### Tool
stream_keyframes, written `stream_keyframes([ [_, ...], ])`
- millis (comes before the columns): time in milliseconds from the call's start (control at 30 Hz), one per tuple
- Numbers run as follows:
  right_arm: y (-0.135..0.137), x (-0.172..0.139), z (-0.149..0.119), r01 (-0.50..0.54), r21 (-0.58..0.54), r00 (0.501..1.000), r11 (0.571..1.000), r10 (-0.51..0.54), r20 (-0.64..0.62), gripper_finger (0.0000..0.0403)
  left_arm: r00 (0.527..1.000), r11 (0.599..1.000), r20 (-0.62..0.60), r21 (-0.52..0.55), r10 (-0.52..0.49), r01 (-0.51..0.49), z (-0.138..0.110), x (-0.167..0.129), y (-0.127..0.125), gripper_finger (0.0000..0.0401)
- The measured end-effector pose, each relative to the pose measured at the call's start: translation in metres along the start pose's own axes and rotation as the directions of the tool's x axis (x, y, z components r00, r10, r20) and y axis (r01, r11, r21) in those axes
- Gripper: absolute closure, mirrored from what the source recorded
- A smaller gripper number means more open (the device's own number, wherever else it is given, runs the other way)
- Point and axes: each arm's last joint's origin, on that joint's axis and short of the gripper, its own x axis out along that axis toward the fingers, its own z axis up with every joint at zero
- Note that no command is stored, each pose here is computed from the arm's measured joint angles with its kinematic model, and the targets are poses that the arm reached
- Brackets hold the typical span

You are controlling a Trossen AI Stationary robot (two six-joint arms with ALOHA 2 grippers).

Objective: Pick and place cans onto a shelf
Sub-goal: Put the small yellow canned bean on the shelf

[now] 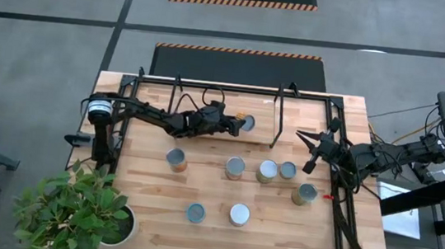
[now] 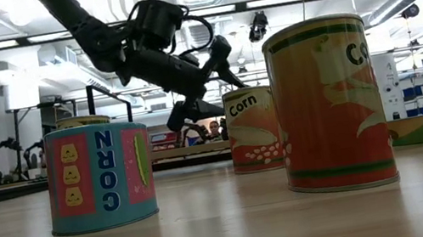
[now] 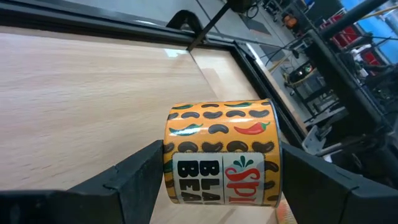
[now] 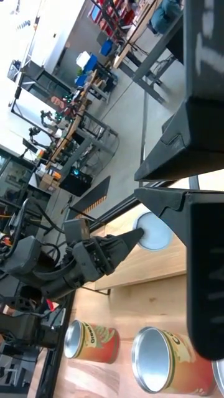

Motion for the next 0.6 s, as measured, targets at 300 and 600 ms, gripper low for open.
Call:
stream_keyframes([
  [300,0.0,0.0,0.0,0.0,0.003,1.0,1.0,0.0,0.0,0.0385,1.0,1.0,0.015,-0.01,0.026,-0.026,-0.0006,-0.0005,0.0033,0.0129],
  [600,0.0,0.0,-0.0001,0.0,0.0,1.0,1.0,0.0,-0.001,0.0385,0.999,0.999,0.011,-0.035,0.037,-0.037,-0.0034,-0.0015,0.0074,0.0125],
])
